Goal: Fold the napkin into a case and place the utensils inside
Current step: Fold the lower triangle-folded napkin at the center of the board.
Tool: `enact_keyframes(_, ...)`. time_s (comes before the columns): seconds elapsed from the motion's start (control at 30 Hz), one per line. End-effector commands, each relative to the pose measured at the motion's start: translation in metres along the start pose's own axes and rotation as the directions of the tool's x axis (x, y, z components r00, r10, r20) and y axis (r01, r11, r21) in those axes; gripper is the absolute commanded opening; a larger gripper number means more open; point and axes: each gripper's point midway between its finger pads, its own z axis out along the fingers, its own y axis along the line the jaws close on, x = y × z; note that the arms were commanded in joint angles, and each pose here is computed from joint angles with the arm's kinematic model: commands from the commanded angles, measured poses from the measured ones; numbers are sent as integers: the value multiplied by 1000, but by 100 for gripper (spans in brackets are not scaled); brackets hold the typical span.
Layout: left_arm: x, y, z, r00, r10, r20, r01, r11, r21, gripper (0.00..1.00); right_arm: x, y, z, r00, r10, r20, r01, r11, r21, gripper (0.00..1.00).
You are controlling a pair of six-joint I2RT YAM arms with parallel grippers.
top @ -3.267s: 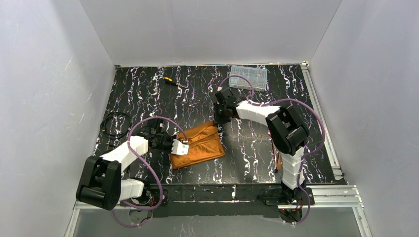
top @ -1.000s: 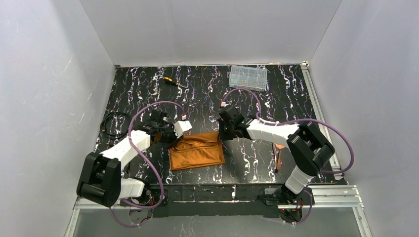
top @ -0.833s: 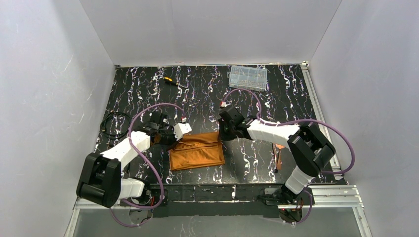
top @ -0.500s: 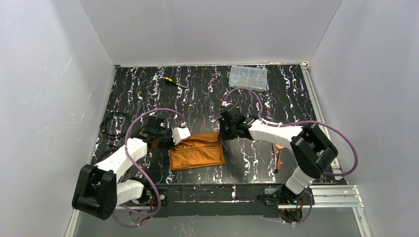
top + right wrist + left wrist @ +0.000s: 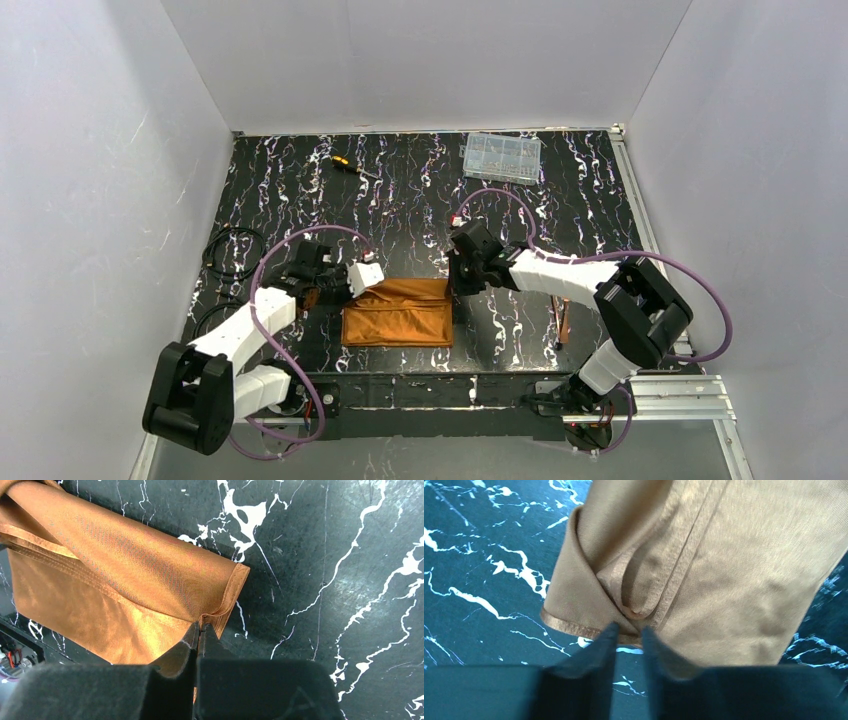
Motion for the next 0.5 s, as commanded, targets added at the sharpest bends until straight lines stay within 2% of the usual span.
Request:
enact_keyframes(0.0,-38,3,-19,990,-78,118,78,997,-1,34,-7,16,-4,1000,5,31,-3,998,-59,1)
enact_keyframes(0.1,-50,1,-25,978,-132,163,132,991,11,49,-8,18,-3,999,1,37,2,998,-61,1)
enact_keyframes(0.17,-53,-2,-24,973,-160,169,157,987,32,52,-7,19,-1,999,1,35,1,998,-64,1)
enact_keyframes(0.33,-37,6,-5,979,-183,85,183,983,5,51,-3,20,3,1000,0,28,2,998,-62,1)
enact_keyframes(0.47,-24,21,3,984,-178,26,179,982,-68,46,-1,18,2,999,0,32,2,998,-55,1)
